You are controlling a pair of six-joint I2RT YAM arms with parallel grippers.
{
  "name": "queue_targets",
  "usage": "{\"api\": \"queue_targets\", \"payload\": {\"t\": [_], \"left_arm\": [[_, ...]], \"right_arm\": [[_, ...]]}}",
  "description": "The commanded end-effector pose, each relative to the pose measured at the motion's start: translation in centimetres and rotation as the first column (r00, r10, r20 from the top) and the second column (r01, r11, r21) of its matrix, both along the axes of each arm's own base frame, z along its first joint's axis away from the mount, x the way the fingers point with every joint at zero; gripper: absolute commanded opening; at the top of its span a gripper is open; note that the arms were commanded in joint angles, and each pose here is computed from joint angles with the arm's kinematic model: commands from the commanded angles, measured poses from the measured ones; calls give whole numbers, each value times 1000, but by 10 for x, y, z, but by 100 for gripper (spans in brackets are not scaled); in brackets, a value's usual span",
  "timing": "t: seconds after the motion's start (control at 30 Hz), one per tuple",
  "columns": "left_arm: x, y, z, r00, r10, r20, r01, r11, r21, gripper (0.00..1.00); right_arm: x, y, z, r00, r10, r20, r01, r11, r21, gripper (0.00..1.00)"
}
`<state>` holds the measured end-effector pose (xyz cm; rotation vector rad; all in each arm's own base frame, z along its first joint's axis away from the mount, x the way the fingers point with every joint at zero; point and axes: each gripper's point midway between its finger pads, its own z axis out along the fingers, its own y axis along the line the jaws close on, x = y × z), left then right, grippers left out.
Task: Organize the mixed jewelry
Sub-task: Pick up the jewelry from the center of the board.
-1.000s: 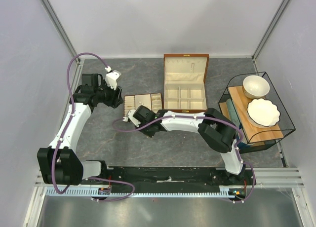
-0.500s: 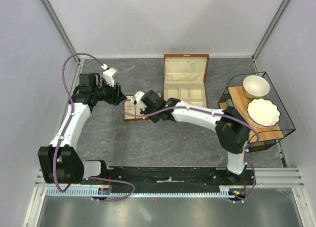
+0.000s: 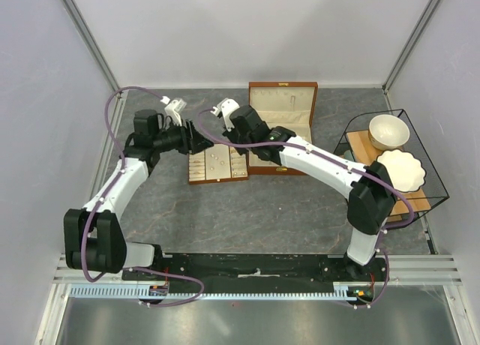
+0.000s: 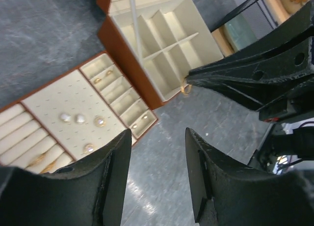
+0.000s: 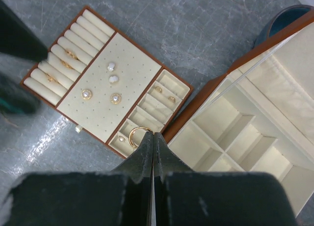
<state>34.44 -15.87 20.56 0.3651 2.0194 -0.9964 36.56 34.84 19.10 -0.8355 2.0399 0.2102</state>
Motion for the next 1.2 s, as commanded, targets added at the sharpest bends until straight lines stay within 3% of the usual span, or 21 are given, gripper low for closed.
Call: {"api": "queue_targets", "payload": {"t": [0.0,0.17,0.57,0.9,1.17], "left_arm": [[4,-28,38,995,48,90,-37,992,-118,55],[11,-42,27,996,88,18,-84,986,-146,53],[19,-56,16,989,149,10,-147,982,-121,45],[25,-69,-1,989,135,-57,-141,983,-120,41],[23,-75,11,992,113,-51,-119,980,-158,40]], "right_arm": [[16,9,23,997,-61,43,58,996,64,0],[20,8,28,995,-99,28,96,990,107,0],[24,7,36,990,-143,-15,143,972,185,0],[21,11,44,990,-140,-35,144,964,225,0],[19,9,41,989,-140,-42,146,964,220,0]]}}
